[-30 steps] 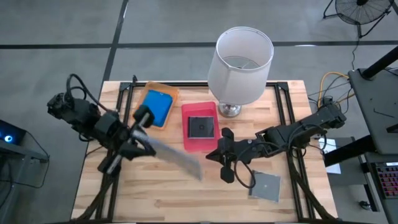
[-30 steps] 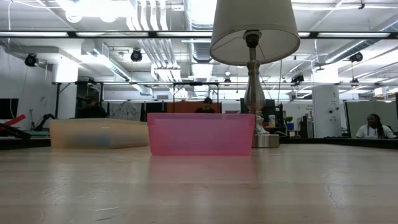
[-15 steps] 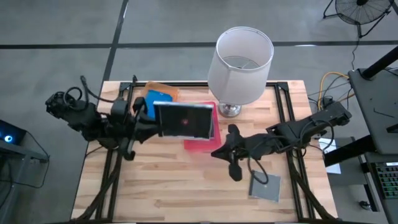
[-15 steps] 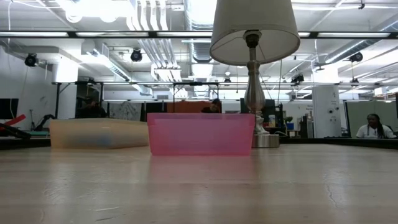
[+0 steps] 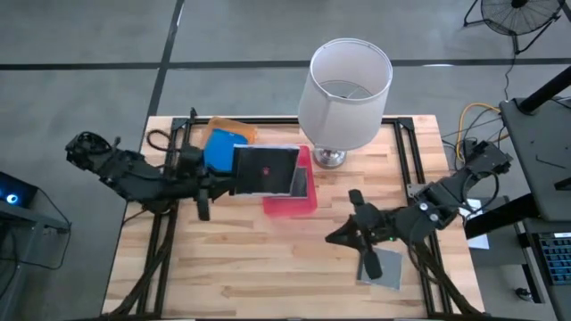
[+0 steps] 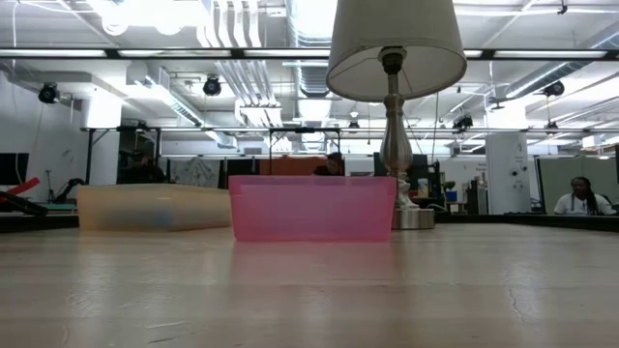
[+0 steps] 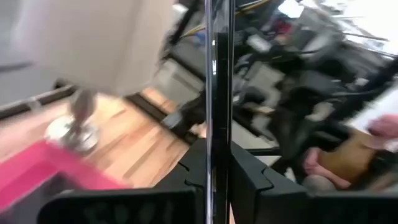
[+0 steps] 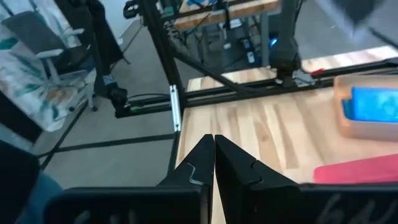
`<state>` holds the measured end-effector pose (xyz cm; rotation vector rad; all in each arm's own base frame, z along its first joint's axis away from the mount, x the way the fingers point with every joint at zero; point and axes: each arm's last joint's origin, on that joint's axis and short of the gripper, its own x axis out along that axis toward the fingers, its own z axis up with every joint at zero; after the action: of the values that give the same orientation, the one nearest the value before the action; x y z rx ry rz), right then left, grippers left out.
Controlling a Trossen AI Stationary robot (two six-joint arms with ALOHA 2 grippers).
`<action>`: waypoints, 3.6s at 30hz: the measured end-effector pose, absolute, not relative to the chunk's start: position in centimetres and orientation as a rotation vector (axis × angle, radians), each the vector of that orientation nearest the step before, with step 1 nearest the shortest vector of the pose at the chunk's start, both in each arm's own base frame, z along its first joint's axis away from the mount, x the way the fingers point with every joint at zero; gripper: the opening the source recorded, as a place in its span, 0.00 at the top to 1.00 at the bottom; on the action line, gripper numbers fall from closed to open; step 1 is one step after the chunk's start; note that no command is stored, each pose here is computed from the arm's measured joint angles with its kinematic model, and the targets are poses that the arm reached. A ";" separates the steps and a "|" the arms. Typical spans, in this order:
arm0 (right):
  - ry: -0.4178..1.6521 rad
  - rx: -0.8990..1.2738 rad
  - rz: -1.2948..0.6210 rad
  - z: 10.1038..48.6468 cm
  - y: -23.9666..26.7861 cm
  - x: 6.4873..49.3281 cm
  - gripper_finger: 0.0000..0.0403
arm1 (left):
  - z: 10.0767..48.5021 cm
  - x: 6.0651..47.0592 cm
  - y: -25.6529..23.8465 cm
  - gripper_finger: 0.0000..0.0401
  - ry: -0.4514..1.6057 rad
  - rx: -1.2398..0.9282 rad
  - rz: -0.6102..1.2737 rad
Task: Pick & place jewel cases by type
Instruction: Put the left black cd case into the pink bin
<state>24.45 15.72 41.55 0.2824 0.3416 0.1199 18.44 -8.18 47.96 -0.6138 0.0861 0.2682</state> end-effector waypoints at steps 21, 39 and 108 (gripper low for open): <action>0.322 0.242 0.038 41.5 16.4 23.3 0.98 | 35.4 21.3 -4.0 0.97 0.152 -0.961 0.498; 0.311 0.234 -0.012 41.5 16.3 23.3 0.98 | 31.3 21.7 2.6 0.97 0.134 -1.123 0.406; 0.298 0.157 -0.079 41.4 16.0 23.3 0.98 | 20.6 29.6 5.8 0.94 0.411 -1.367 0.604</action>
<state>23.28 15.99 41.41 0.1573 0.2985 -0.0786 29.58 5.77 20.62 -1.3667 0.4105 0.6040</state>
